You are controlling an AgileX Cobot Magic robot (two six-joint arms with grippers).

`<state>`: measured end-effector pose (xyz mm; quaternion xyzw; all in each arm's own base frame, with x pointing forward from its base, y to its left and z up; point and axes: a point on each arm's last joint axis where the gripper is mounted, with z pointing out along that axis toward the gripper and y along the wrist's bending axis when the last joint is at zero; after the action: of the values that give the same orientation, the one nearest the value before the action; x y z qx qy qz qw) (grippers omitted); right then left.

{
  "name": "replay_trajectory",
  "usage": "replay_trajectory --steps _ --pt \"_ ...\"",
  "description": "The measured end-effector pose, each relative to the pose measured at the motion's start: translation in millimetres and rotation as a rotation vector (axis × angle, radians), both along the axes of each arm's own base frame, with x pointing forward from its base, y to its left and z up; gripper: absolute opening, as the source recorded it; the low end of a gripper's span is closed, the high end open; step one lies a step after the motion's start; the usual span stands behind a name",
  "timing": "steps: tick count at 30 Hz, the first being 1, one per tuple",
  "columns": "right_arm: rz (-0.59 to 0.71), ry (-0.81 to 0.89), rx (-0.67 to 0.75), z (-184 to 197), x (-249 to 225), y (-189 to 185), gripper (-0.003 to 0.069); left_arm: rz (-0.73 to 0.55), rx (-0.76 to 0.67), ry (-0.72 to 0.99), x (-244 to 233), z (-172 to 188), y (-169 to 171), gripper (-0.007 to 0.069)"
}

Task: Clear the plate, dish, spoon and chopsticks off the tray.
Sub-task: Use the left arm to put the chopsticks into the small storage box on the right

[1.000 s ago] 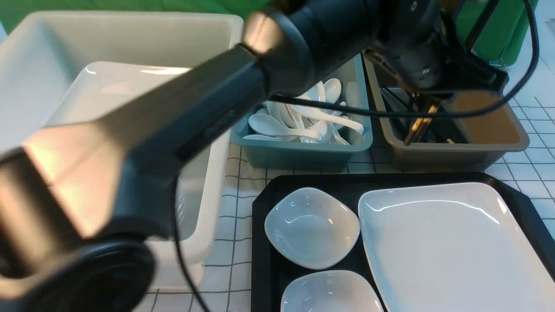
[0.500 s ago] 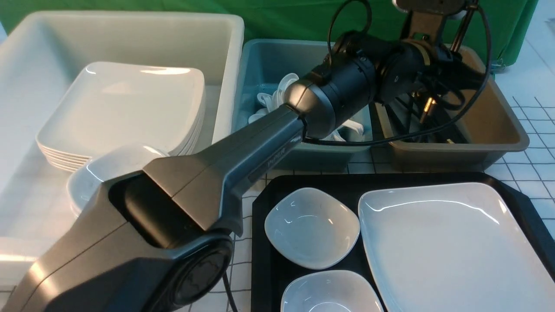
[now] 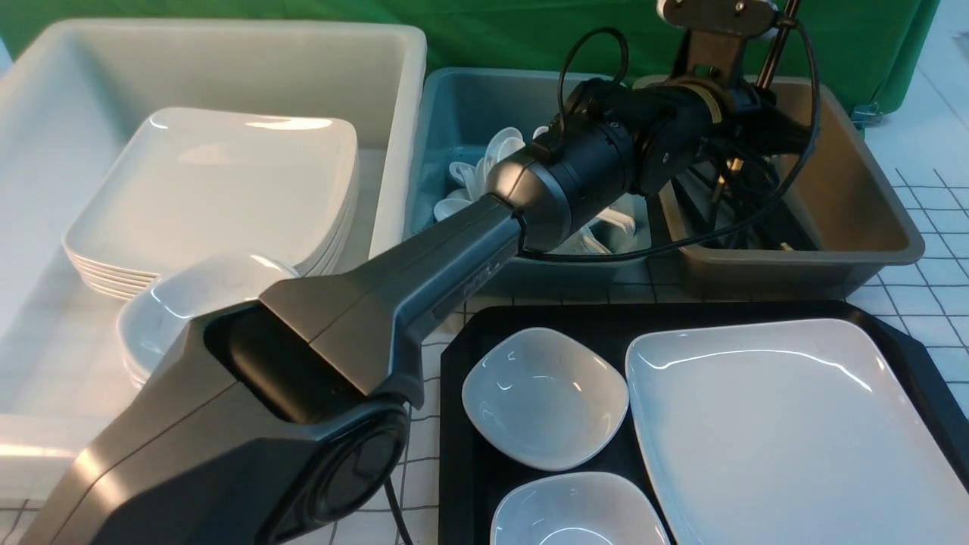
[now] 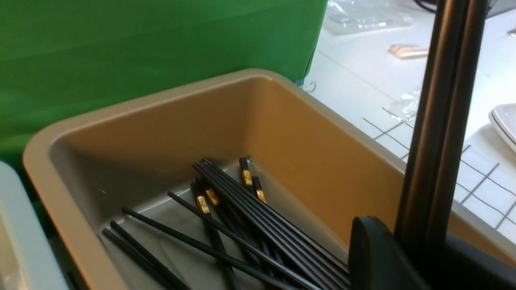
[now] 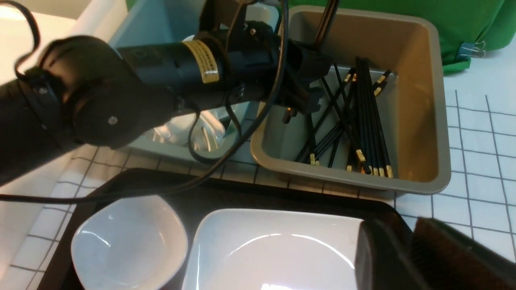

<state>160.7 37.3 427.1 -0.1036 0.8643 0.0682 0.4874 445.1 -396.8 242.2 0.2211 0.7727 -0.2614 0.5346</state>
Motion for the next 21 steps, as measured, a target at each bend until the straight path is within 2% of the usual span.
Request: replay_trajectory --steps 5,11,16,19,21 --pt "0.0 -0.006 0.001 0.4 0.3 0.0 0.016 0.0 0.031 0.006 2.2 -13.7 -1.2 0.0118" --pt "0.0 -0.008 0.001 0.6 0.4 0.0 0.0176 0.0 0.107 0.066 2.1 -31.3 -0.2 0.0272" --pt "0.0 -0.009 0.001 0.7 0.4 0.0 0.0179 0.001 0.197 0.167 -5.7 -21.5 7.8 0.0376" --pt "0.0 -0.008 0.001 0.6 0.4 0.0 0.0184 0.001 0.26 0.241 -15.0 -4.9 16.1 0.0366" --pt "0.0 -0.007 0.001 0.5 0.3 0.0 0.0186 -0.018 0.341 0.295 -31.6 31.1 30.5 0.0277"
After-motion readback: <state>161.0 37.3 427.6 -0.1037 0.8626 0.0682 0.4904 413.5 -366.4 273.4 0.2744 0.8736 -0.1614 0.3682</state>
